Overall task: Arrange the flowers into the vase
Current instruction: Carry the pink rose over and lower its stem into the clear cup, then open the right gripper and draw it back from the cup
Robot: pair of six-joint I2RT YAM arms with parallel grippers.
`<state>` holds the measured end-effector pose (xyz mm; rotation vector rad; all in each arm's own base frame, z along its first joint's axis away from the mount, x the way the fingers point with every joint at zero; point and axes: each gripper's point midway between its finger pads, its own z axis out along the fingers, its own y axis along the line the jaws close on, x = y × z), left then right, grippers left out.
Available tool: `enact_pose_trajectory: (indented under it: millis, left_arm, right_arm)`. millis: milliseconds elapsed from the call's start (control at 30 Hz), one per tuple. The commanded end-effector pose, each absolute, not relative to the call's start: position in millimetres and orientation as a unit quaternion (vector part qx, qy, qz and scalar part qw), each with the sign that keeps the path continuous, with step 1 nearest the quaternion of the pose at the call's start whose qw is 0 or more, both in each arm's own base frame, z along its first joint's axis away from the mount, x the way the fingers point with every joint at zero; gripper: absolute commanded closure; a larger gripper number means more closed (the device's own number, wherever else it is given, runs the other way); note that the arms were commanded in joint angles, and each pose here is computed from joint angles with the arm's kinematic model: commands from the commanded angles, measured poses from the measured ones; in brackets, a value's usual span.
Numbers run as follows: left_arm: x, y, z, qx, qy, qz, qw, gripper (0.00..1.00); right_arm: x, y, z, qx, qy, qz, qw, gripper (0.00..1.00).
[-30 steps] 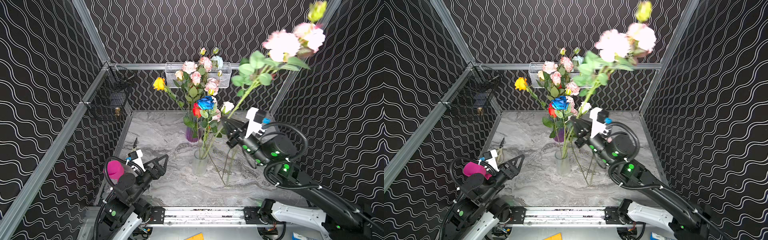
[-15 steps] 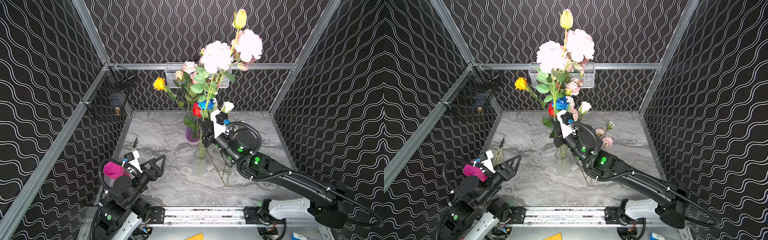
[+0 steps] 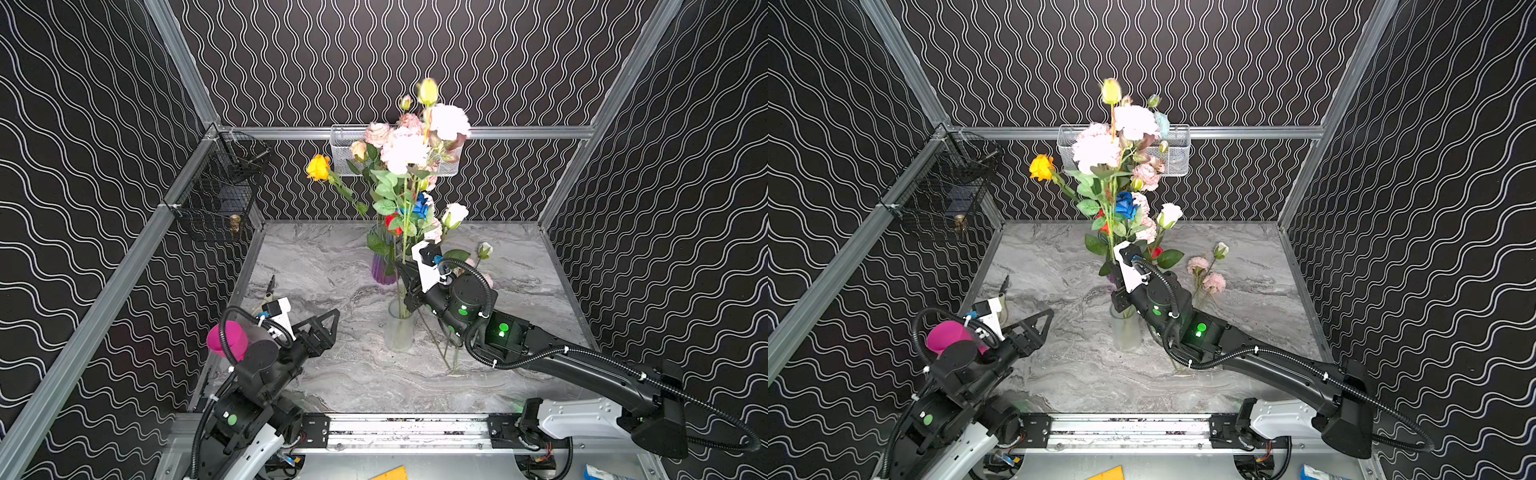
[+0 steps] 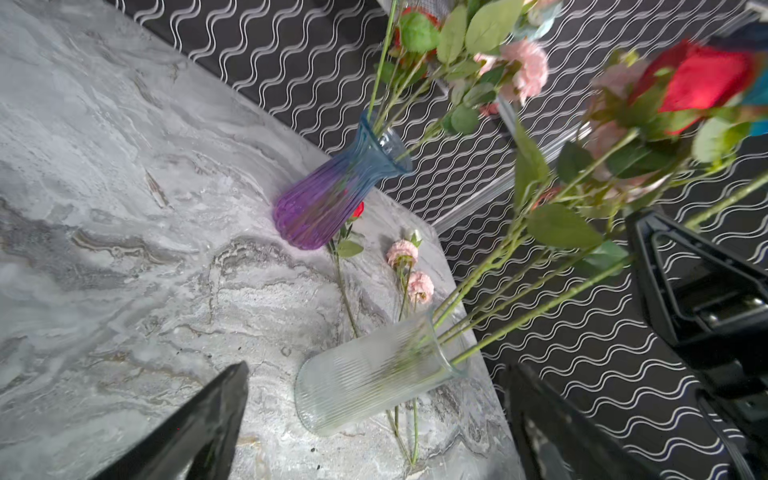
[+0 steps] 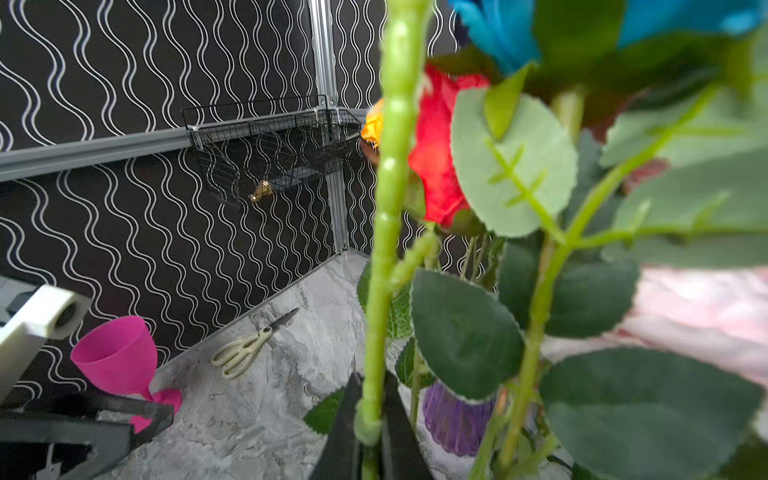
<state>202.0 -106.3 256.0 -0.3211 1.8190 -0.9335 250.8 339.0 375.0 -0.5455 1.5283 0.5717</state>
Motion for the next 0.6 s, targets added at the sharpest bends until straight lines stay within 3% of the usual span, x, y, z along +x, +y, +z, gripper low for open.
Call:
enact_pose_trajectory:
  millis: [0, 300, 567]
  left_arm:
    - [212.0, -118.7, 276.6, -0.106, 0.738, -0.405, 0.529, 0.02]
    - [244.1, -146.7, 282.6, -0.061, 0.750, -0.395, 0.527, 0.02]
    - [257.3, -163.0, 276.7, -0.050, 0.753, -0.410, 0.513, 0.02]
  right_arm:
    - [250.1, 332.8, 372.8, -0.221, 0.678, 0.257, 0.652, 0.82]
    - [246.2, 323.5, 377.8, -0.210, 0.671, 0.261, 0.662, 0.81]
    - [232.8, 319.0, 388.0, -0.214, 0.664, 0.269, 0.664, 0.70]
